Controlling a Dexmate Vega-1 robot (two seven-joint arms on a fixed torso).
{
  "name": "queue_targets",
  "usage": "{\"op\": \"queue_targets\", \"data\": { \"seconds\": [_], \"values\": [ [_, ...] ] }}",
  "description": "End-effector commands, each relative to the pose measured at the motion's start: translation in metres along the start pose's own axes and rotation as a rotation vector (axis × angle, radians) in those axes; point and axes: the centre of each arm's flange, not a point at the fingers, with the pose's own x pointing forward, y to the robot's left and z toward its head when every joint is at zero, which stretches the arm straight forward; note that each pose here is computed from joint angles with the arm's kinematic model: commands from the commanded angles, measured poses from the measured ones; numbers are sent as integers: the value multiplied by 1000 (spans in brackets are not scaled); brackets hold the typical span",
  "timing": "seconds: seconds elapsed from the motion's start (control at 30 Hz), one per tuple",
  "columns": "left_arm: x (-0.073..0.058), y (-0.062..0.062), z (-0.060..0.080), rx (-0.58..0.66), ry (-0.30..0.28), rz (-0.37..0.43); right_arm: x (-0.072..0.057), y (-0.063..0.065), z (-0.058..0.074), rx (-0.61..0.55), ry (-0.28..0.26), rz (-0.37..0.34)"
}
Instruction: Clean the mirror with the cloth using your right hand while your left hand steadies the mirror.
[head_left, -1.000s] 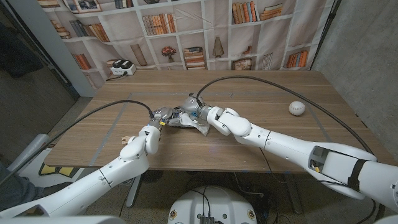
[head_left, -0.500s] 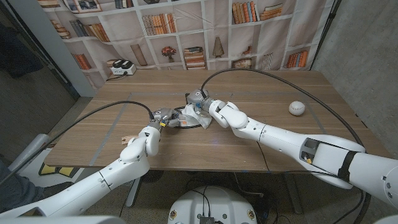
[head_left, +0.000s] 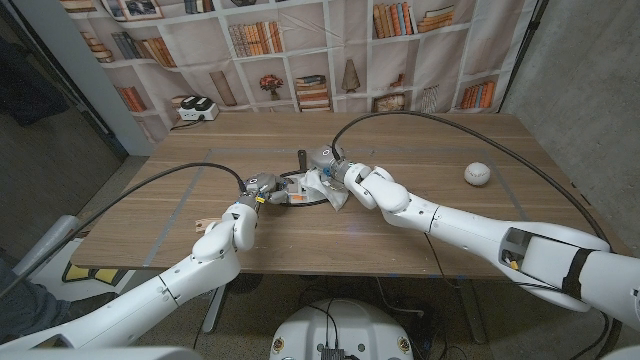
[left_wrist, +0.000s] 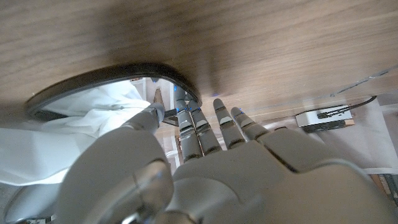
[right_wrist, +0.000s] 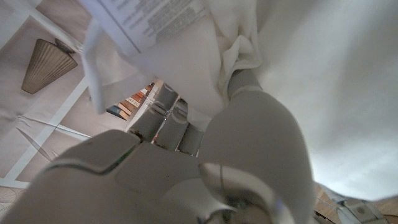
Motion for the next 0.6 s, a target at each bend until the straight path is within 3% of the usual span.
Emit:
{"op": "queue_targets", "data": {
  "seconds": [0.03, 0.43, 0.6],
  "values": [
    [5, 3, 5, -4, -21, 18, -13, 1, 28, 22, -101, -9],
    [6, 4, 6, -1, -25, 13, -6, 1, 36, 29, -135, -25],
    [5, 4, 6, 0, -24, 13, 4, -1, 26, 46, -99, -25]
  ]
}}
